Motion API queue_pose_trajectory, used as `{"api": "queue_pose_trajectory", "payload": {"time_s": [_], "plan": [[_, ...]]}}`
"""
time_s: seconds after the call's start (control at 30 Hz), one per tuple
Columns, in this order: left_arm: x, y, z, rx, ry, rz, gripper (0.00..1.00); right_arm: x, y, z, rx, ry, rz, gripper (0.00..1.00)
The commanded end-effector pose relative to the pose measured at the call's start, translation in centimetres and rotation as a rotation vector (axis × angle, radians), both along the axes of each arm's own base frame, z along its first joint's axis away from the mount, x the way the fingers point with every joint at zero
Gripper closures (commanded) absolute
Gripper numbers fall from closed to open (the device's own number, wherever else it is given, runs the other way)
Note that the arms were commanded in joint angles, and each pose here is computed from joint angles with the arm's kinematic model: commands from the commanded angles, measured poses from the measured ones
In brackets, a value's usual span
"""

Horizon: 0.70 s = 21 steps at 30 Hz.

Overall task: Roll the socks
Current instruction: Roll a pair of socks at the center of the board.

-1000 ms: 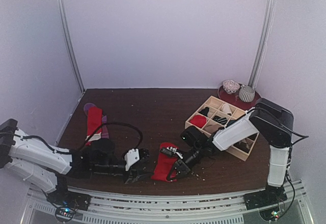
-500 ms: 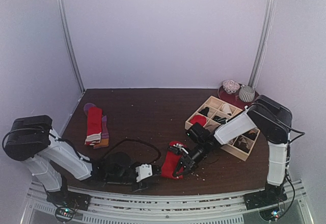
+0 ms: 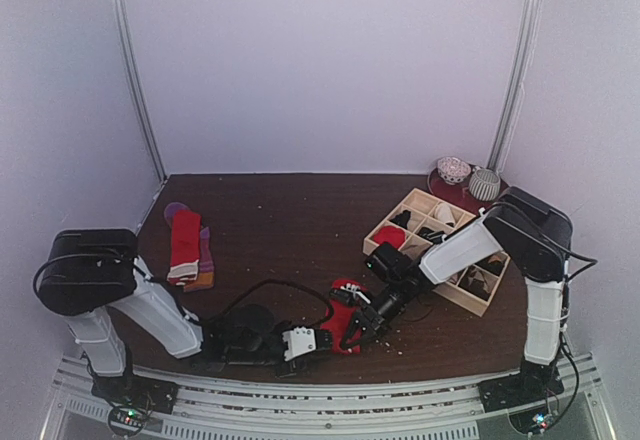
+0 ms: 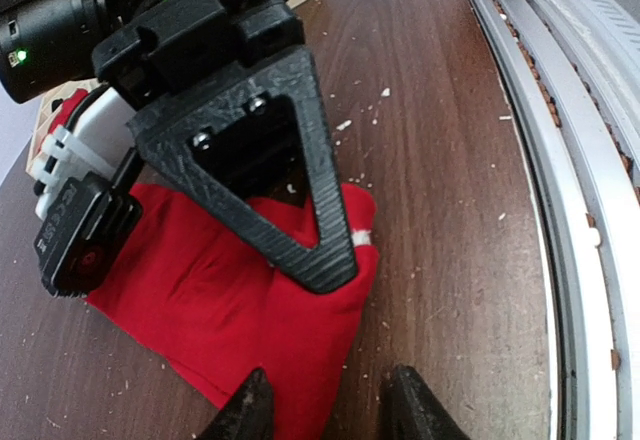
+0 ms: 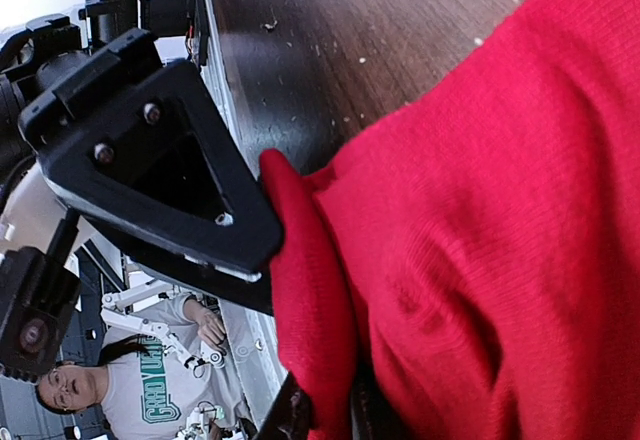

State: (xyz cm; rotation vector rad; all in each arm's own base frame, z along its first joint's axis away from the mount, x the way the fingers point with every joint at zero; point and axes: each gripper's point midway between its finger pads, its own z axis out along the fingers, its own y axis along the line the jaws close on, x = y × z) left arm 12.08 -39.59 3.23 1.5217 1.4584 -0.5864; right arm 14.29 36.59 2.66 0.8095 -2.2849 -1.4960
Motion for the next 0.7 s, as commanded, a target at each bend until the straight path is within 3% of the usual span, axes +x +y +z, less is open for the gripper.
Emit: {"api": "queue_pose_trajectory", "payload": {"time_s": [0.0,0.17,0.27,0.4,0.53,0.67], "plan": [[-0.5,-1.8,0.8,-0.043,-0.016,-0.045,0.62,0.0,0.0,-0.5,-0.016,0.034,-0.005,0.88],[0.3,-2.3,-0.7,-0.008,-0.007,-0.004,0.68,-0.2,-0.1,-0.2,-0.009,0.037,-0.003,0.88],[0.8,-2.3,-2.0,0.031,0.013,0.036,0.85,-0.2,-0.1,0.2,-0.001,0.032,-0.002,0.87],[1.2,-1.3,-3.6,0.079,0.052,0.095,0.99,-0.4,-0.2,1.3,0.023,0.013,0.019,0.87],[1.5,0.2,-4.9,0.128,0.107,0.168,1.0,-0.5,-0.7,2.7,0.025,-0.048,0.057,0.83],[1.1,2.3,-5.4,0.202,0.227,0.26,1.0,1.4,-1.3,5.6,0.045,-0.249,0.033,0.79]]}}
